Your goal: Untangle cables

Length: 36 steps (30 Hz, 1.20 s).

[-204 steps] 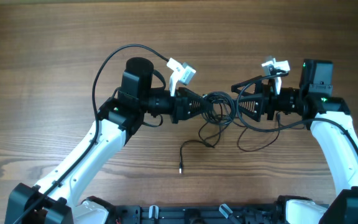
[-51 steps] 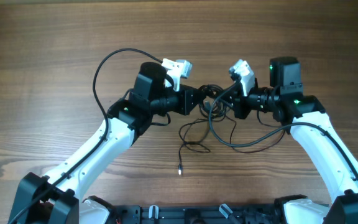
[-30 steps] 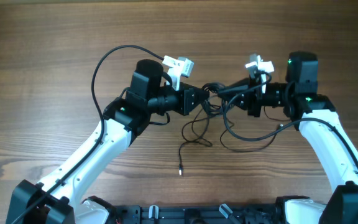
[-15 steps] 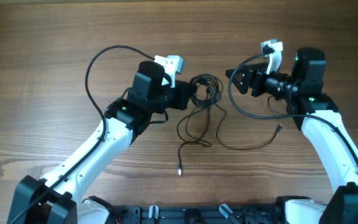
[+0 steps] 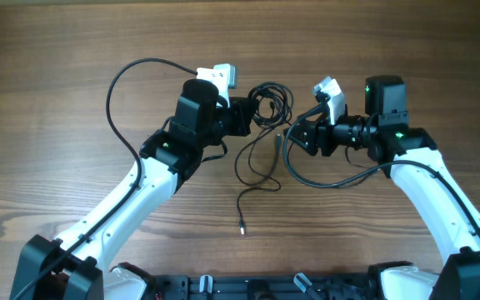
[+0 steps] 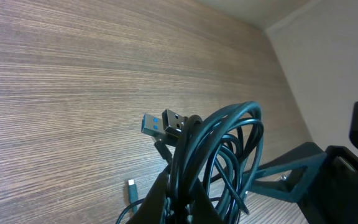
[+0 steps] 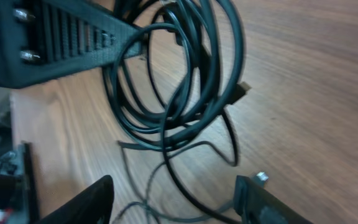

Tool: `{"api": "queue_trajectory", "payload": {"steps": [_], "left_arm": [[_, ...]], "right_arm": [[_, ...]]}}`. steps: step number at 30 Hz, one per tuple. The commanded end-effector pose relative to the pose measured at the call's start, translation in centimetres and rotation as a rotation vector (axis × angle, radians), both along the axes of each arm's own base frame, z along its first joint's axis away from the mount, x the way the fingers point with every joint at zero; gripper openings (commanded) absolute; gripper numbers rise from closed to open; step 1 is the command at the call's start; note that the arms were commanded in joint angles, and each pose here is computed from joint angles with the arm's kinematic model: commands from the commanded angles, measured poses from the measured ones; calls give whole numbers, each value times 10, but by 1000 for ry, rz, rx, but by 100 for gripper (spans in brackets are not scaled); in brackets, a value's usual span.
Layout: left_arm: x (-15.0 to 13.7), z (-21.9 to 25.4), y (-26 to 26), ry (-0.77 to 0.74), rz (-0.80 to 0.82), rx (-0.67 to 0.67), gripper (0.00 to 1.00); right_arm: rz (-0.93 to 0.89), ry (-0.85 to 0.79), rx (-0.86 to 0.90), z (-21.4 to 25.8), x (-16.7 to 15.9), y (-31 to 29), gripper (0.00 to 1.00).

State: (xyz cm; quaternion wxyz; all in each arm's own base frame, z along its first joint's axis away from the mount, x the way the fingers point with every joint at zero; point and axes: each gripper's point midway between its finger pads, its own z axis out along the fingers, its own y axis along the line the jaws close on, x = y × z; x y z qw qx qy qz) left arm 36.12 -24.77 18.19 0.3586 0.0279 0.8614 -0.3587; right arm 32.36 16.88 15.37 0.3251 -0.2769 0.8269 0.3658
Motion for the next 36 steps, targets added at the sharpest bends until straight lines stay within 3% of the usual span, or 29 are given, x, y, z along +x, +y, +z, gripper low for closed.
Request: {"api": "queue_trajectory", "payload": {"steps": [1, 2, 5, 11, 23, 24, 25, 26, 27, 30, 36], "left_arm": [[0, -2, -1, 15, -4, -17, 4], [0, -2, -1, 13, -5, -18, 4], [2, 3, -2, -3, -3, -31, 4], [6, 12, -4, -10, 18, -80, 4], [2, 4, -3, 18, 13, -57, 4], [2, 4, -3, 18, 14, -57, 4], [2, 4, -3, 18, 14, -57, 4], [2, 4, -3, 18, 14, -57, 4], [2, 4, -3, 18, 14, -57, 4], [2, 4, -3, 18, 13, -58, 4], [-3, 18, -16, -12, -66, -119, 4]], "right_arm": [[-5, -59, -61, 1, 5, -6, 54], [9, -52, -45, 3, 2, -3, 45], [21, -36, -32, 3, -2, -2, 29], [74, -13, 35, 10, -13, 7, 5], [106, 58, 193, 33, -21, 19, 5], [88, 56, 173, 30, -18, 17, 17], [69, 53, 150, 26, -16, 14, 39], [45, 48, 124, 23, -12, 11, 52], [34, 37, 104, 20, -9, 9, 59], [80, -93, -7, 11, -5, 3, 64], [99, -60, -28, -7, -8, 6, 62]]}}
